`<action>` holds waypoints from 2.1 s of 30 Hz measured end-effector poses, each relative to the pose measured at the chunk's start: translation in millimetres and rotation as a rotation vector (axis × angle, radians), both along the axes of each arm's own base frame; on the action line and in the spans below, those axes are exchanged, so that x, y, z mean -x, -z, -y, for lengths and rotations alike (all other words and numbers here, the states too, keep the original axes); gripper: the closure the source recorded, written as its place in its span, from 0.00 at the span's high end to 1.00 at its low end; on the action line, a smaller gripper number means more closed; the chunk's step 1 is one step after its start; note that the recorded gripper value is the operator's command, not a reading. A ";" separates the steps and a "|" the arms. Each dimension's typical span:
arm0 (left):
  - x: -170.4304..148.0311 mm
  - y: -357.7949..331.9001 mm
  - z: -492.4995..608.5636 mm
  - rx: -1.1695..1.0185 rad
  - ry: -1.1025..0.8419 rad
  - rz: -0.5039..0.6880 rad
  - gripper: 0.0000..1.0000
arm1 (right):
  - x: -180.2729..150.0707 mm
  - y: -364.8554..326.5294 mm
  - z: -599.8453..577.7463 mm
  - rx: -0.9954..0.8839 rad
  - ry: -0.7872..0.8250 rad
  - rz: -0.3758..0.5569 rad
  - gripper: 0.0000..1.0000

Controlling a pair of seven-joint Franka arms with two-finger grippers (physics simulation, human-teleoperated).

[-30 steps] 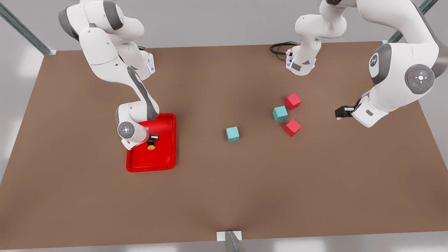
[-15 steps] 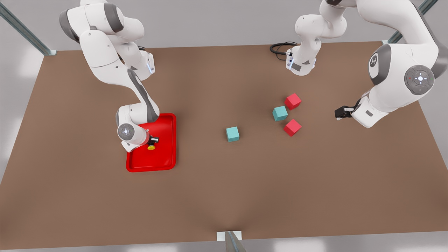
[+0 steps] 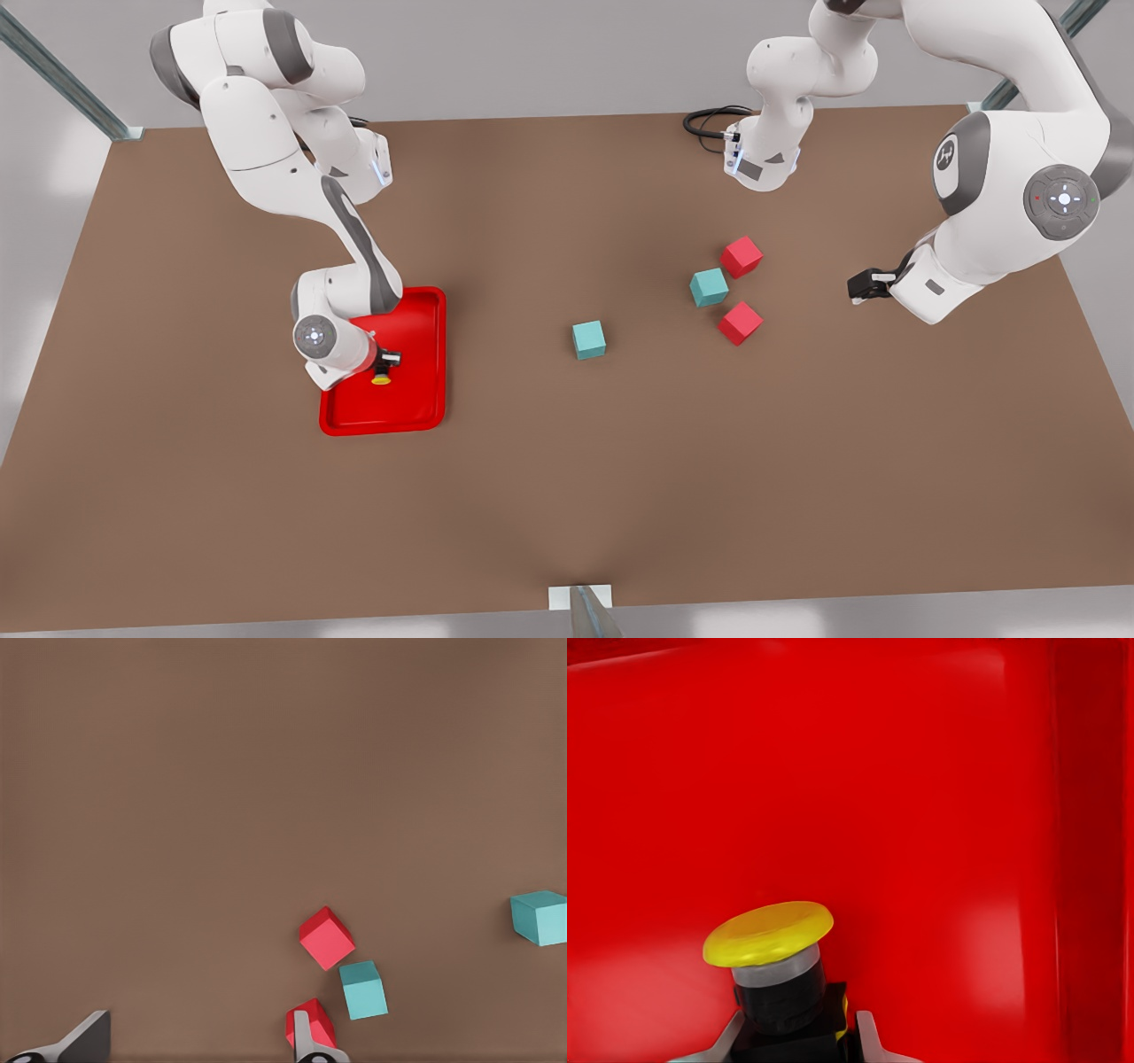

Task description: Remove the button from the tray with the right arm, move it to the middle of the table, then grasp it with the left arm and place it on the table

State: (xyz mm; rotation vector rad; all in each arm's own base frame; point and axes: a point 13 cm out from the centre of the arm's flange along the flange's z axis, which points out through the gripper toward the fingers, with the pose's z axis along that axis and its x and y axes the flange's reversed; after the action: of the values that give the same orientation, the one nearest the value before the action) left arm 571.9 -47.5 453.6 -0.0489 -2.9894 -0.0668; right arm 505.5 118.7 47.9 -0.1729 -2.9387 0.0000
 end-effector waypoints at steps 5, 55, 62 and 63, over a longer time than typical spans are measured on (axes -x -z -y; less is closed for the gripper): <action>-0.6 0.2 -1.3 0.000 -0.002 0.001 1.00 | -8.0 -12.0 -19.6 -0.021 -0.015 0.023 0.44; -2.9 8.8 0.1 0.000 0.000 -0.011 1.00 | -176.1 -329.3 -354.7 -0.484 0.119 0.420 1.00; 11.8 227.3 320.0 0.023 0.090 -0.122 1.00 | -213.1 -433.9 110.7 -0.066 0.386 0.362 1.00; 12.8 250.7 340.5 0.022 0.037 -0.105 1.00 | -207.6 -432.4 140.8 -0.038 0.394 0.347 1.00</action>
State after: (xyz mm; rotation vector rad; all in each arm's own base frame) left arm 559.1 -388.0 202.9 -0.1067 -2.8843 -0.0351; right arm 713.1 -22.1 480.3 -0.8183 -3.1820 -0.1575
